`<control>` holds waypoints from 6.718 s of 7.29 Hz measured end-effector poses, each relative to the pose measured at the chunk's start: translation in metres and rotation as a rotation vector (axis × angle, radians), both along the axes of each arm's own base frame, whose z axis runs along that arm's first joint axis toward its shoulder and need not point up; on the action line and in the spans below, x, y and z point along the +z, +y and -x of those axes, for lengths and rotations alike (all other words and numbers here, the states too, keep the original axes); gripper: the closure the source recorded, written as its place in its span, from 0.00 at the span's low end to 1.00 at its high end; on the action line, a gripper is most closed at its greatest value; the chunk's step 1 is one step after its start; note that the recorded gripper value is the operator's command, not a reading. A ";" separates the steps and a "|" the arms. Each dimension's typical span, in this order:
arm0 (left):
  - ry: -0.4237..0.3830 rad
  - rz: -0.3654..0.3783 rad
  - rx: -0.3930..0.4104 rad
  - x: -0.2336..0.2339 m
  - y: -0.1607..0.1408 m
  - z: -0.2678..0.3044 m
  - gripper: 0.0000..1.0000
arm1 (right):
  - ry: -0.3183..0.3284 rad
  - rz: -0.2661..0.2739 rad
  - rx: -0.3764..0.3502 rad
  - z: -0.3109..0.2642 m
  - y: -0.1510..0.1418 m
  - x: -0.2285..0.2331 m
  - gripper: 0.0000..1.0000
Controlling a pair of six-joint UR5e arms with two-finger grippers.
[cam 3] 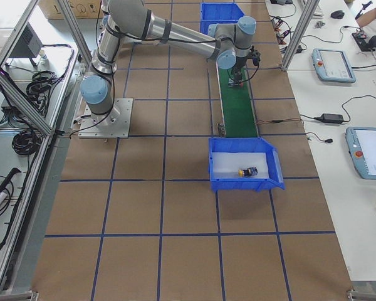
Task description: Transport two buttons from left to right
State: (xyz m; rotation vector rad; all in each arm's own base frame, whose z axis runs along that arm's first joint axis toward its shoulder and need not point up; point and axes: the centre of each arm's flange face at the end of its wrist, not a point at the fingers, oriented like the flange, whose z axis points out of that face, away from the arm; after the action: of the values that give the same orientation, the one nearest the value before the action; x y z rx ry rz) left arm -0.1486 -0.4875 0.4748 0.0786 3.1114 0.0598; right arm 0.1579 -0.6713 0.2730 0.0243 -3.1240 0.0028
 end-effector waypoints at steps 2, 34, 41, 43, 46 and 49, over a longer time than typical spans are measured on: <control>-0.001 0.000 0.000 0.000 0.000 0.000 0.00 | 0.000 -0.012 -0.005 -0.001 -0.001 -0.007 0.20; -0.002 0.000 0.000 0.001 0.001 0.000 0.00 | 0.000 -0.069 0.214 0.383 -0.015 0.104 0.00; -0.002 0.000 0.000 0.001 0.001 0.000 0.00 | 0.078 -0.135 0.146 0.038 0.061 0.183 0.00; -0.002 -0.002 -0.001 0.000 0.001 0.000 0.00 | 0.009 -0.106 0.126 0.017 0.075 0.196 0.00; -0.002 -0.001 -0.001 0.001 0.002 0.000 0.00 | -0.002 -0.082 0.087 -0.004 0.089 0.210 0.00; -0.002 -0.001 -0.002 0.001 0.002 0.001 0.00 | -0.001 -0.087 0.075 -0.015 0.094 0.209 0.00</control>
State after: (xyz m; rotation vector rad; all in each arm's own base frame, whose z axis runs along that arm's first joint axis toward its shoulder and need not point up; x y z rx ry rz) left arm -0.1491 -0.4859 0.4758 0.0810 3.1098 0.0611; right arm 0.1734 -0.5769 0.4821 0.1433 -3.1202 -0.1314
